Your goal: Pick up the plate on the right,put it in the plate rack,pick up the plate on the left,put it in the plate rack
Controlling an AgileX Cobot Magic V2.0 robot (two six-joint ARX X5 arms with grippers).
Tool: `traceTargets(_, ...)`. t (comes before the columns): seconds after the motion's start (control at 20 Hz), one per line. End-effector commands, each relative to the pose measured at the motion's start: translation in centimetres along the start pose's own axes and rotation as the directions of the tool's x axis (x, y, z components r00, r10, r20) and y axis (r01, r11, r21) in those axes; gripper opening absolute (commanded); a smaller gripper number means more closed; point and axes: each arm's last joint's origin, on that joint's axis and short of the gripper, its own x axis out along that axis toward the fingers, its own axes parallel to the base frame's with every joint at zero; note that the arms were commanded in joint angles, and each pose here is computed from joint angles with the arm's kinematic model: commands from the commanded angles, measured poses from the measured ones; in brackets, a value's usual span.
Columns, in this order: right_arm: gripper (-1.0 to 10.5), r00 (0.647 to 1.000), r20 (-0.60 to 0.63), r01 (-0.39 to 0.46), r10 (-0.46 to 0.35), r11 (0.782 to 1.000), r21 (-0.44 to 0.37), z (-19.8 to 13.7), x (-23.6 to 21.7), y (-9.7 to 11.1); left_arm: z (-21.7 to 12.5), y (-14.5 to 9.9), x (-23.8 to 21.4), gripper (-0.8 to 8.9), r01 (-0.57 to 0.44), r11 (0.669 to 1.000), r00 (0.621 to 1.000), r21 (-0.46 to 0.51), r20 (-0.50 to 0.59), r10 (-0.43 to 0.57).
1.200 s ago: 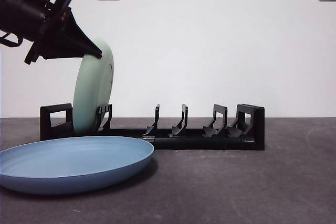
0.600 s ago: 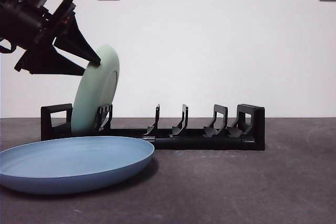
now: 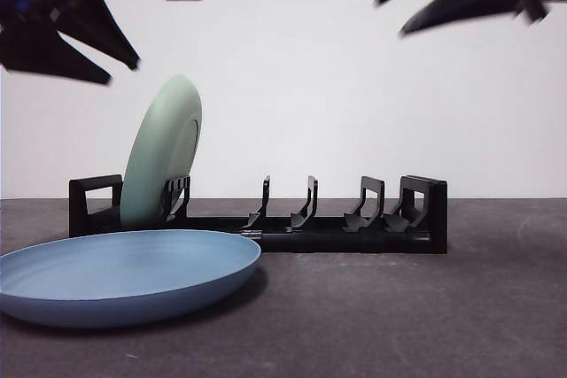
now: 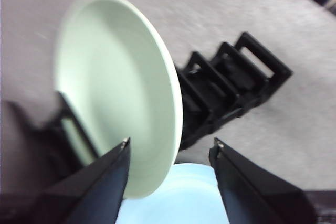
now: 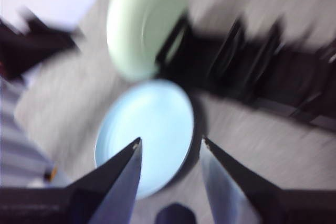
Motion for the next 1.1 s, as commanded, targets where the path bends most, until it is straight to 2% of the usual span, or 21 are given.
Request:
traceTargets(0.05,1.9,0.997,-0.078,-0.018,0.019,1.000,0.017,-0.5,2.8,-0.3,0.5,-1.5,-2.2,2.61,-0.044,0.993,0.998,0.110,0.037,0.040)
traceTargets(0.35,1.9,0.966,-0.255,-0.020,0.041,0.996,0.085,-3.1,10.6,-2.1,1.1,-6.2,-7.4,2.61,-0.114,0.963,0.978,0.245,0.197,0.065)
traceTargets(0.45,1.9,0.954,-0.296,-0.012,0.046,0.993,0.116,-4.1,12.6,-2.8,0.9,-7.5,-8.4,2.61,-0.123,0.956,0.974,0.266,0.217,0.065)
traceTargets(0.55,1.9,0.940,-0.329,-0.042,0.093,0.986,0.158,-5.0,14.2,-3.5,0.6,-8.4,-8.7,2.61,-0.131,0.950,0.975,0.283,0.212,0.071)
traceTargets(0.75,1.9,0.921,-0.372,-0.043,0.113,0.980,0.192,-5.5,16.5,-4.2,0.1,-9.5,-8.5,2.60,-0.139,0.934,0.979,0.329,0.186,0.081)
traceTargets(1.05,1.8,0.915,-0.386,-0.036,0.120,0.975,0.218,-4.8,18.8,-4.1,-0.1,-9.9,-8.4,2.60,-0.158,0.928,0.979,0.337,0.177,0.102)
traceTargets(1.1,1.5,0.911,-0.393,-0.035,0.121,0.975,0.220,-4.9,19.1,-4.1,-0.1,-9.8,-8.4,2.60,-0.166,0.927,0.979,0.336,0.173,0.112)
